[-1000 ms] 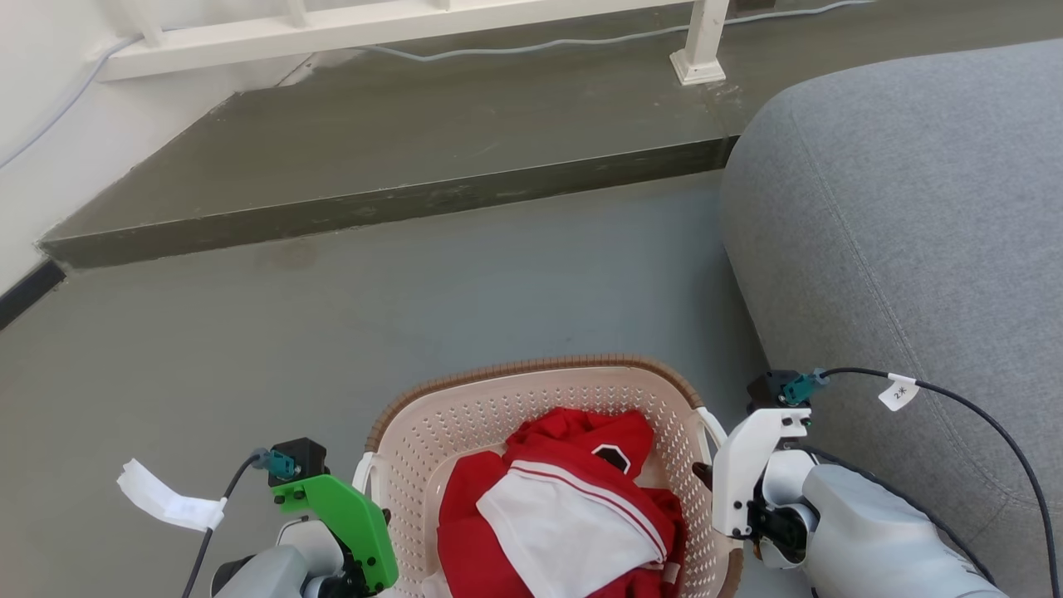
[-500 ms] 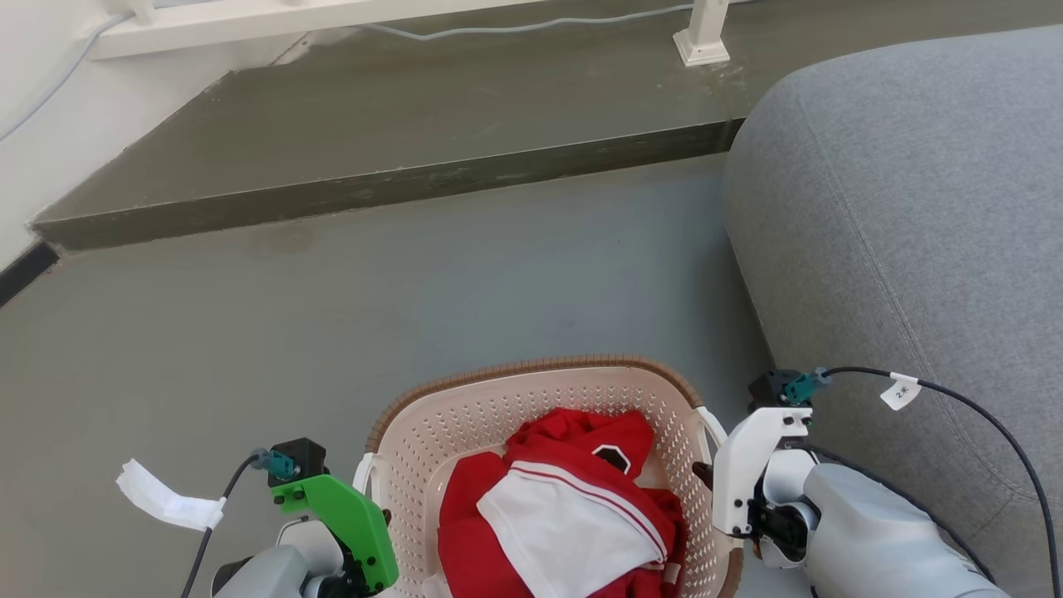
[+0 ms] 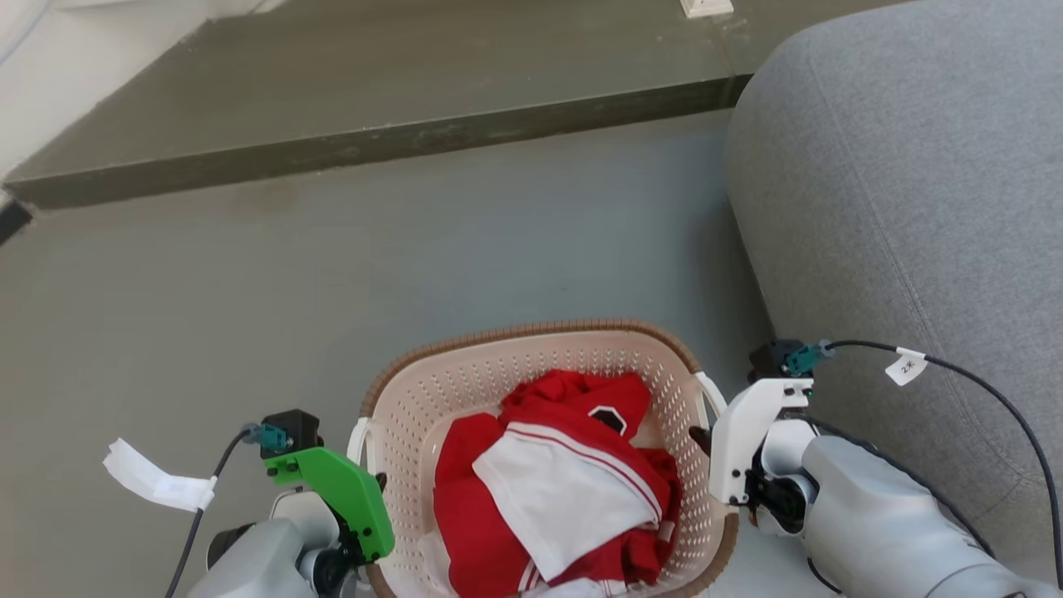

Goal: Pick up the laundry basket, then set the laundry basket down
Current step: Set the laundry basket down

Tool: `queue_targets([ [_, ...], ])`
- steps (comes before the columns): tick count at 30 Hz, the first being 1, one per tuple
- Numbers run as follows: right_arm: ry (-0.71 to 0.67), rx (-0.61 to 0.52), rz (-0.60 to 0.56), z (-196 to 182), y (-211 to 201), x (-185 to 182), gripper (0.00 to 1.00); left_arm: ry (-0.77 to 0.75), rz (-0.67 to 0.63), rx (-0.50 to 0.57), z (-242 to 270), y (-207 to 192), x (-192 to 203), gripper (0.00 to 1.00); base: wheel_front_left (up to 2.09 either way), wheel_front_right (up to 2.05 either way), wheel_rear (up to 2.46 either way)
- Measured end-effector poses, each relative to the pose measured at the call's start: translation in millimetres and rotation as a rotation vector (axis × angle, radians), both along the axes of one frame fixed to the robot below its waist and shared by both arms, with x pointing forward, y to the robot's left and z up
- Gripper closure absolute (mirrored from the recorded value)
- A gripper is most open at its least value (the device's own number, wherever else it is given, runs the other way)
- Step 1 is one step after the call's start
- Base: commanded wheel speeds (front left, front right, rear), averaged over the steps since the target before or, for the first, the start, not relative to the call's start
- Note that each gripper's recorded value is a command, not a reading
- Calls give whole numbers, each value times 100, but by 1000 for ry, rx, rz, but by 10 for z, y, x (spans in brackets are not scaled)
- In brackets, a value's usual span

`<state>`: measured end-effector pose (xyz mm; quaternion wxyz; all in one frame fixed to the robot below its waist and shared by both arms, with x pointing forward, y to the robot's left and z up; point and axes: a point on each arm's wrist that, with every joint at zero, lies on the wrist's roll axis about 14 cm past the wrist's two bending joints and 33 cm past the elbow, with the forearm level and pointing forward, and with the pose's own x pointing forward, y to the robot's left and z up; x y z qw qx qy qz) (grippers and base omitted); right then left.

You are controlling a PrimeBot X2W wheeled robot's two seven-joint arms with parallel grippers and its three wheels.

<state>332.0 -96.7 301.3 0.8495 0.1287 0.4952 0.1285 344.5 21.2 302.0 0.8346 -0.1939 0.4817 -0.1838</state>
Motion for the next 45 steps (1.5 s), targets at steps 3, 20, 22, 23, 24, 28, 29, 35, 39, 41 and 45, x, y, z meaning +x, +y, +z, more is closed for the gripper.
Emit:
queue_targets([
  [3,-6,0,-3,-17,-4,68,100,-9,5,-3,-19,-1,72,100,0,0,0],
  [20,-66,6,-58,-225,-61,560,100,-67,54,-49,-220,-57,554,100,0,0,0],
  [22,-82,9,-64,-251,-57,647,100,-86,71,-55,-237,-45,661,100,0,0,0],
  [23,-89,11,-68,-266,-54,690,100,-93,77,-57,-252,-39,705,100,0,0,0],
  [24,-94,13,-71,-284,-52,727,100,-98,82,-59,-270,-33,741,100,0,0,0],
  [28,-91,14,-77,-450,-40,807,100,-92,112,-63,-433,9,829,100,0,0,0],
  [29,-87,15,-76,-487,-31,817,100,-87,115,-62,-473,17,838,100,0,0,0],
  [35,-66,21,-78,-699,-2,865,100,-66,131,-60,-695,49,896,100,0,0,0],
  [39,-52,20,-77,-807,-2,870,100,-48,133,-62,-806,42,894,100,0,0,0],
  [41,-40,19,-75,-879,0,861,100,-43,136,-64,-866,40,915,100,0,0,0],
  [45,-42,19,-75,-980,7,925,100,-44,141,-66,-970,50,972,100,0,0,0],
])
